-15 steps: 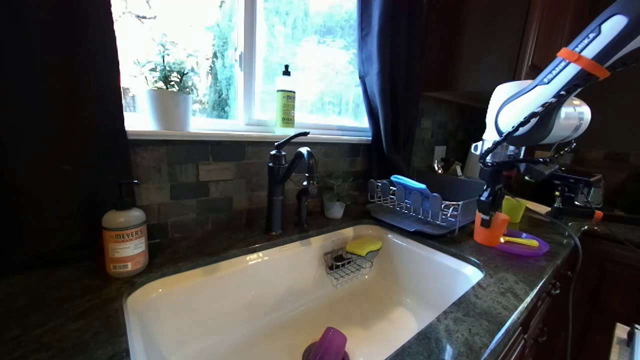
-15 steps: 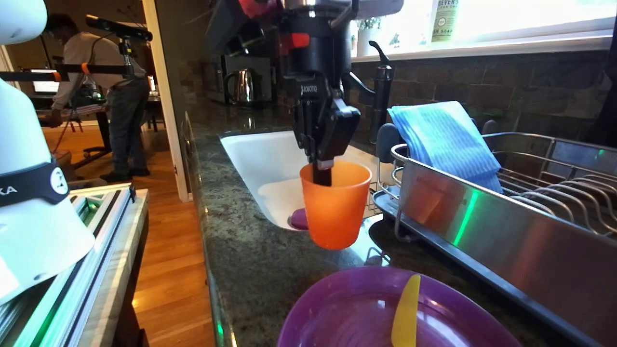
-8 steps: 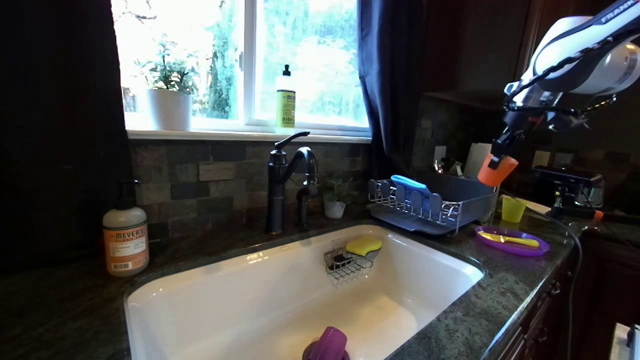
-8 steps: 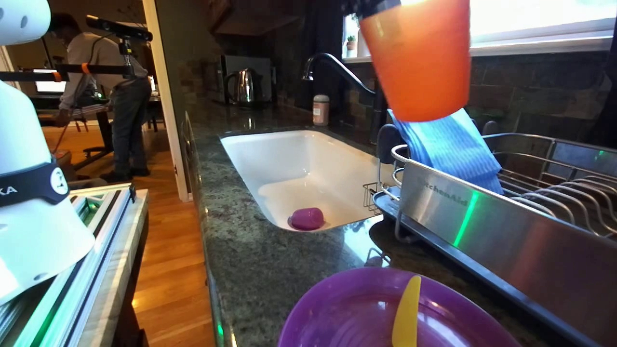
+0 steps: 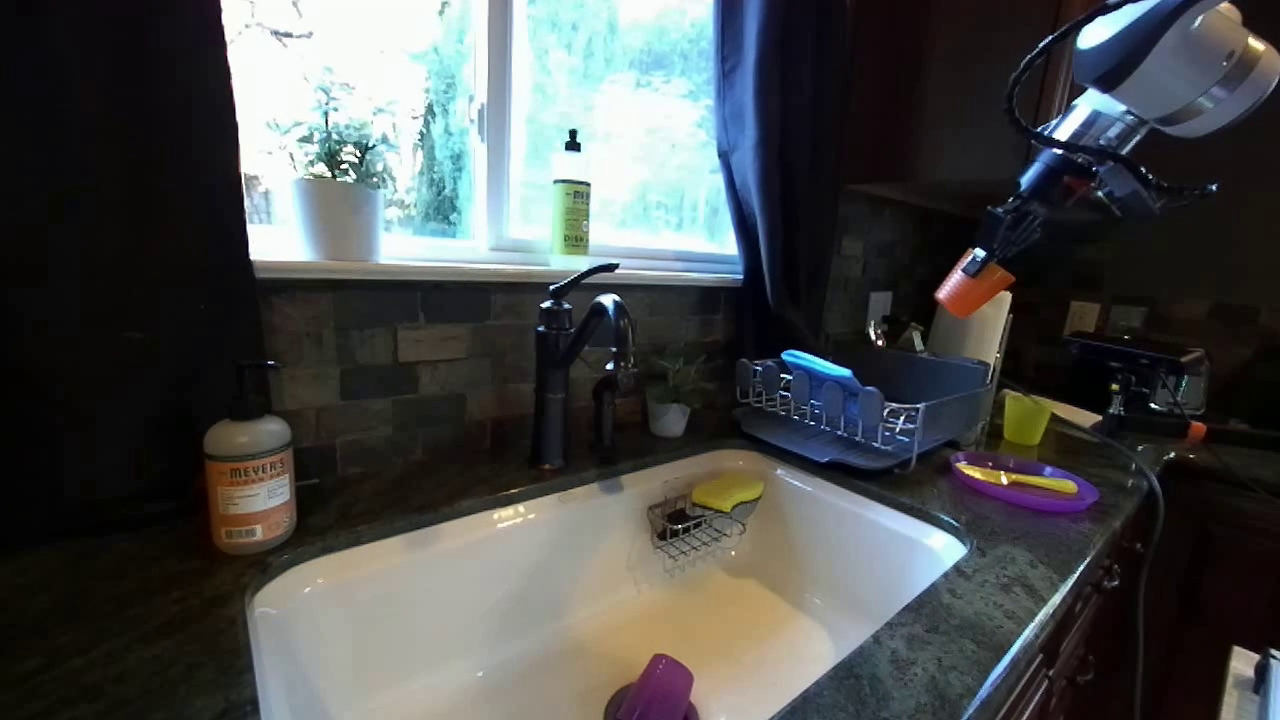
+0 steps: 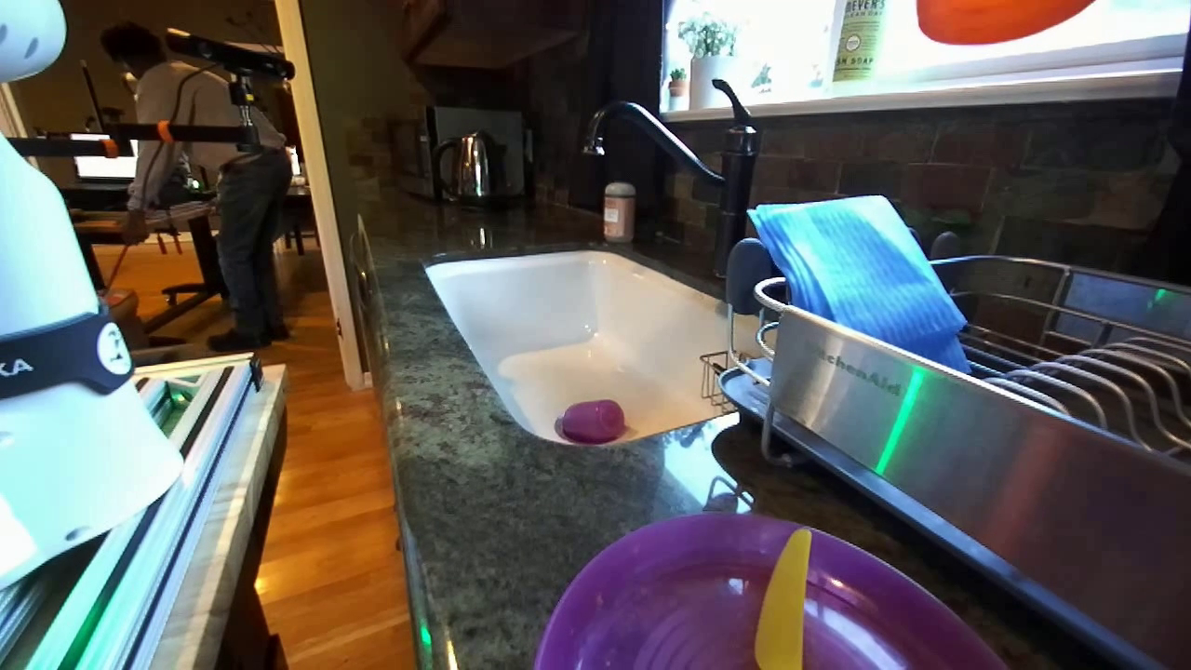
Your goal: Put the orange cup on the dishrack.
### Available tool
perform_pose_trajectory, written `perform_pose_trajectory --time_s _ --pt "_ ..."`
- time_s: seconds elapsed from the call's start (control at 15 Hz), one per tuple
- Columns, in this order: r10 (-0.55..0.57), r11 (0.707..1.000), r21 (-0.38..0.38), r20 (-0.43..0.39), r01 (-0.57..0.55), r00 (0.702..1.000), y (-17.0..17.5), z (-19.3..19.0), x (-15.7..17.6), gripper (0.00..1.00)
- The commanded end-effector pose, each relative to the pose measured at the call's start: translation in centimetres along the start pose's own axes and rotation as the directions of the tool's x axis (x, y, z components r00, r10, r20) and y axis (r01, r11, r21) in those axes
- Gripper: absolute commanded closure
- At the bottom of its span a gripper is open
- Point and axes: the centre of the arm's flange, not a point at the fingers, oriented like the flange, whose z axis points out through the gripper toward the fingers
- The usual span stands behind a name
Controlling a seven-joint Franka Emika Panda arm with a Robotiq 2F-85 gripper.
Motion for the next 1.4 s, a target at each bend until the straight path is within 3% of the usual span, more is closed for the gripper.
perform_pose_trajectory --time_s 0.0,0.13,0.27,0.53,0.93,1.0,1.07,1.33 --pt "-0.001 1.0 0.002 0.005 0.001 1.0 -0.1 0.3 0.2 0.99" --pt "0.001 0.997 -0.079 0.045 0.002 0.999 -0.2 1.5 0.8 0.99" --pt "-0.06 0.991 -0.107 0.147 0.076 0.987 1.6 2.7 3.4 0.99" --pt "-0.23 0.972 0.015 0.258 0.235 0.938 3.7 6.8 8.8 0.99" --pt "-0.485 0.871 0.084 0.293 0.483 0.824 3.0 11.6 15.2 0.99" --pt "-0.493 0.866 0.08 0.292 0.493 0.819 2.6 12.0 15.5 0.99" --pt "-0.46 0.884 0.055 0.282 0.464 0.842 1.5 11.0 13.2 0.95" --pt "-0.48 0.872 0.055 0.293 0.487 0.827 1.6 12.6 14.6 0.95"
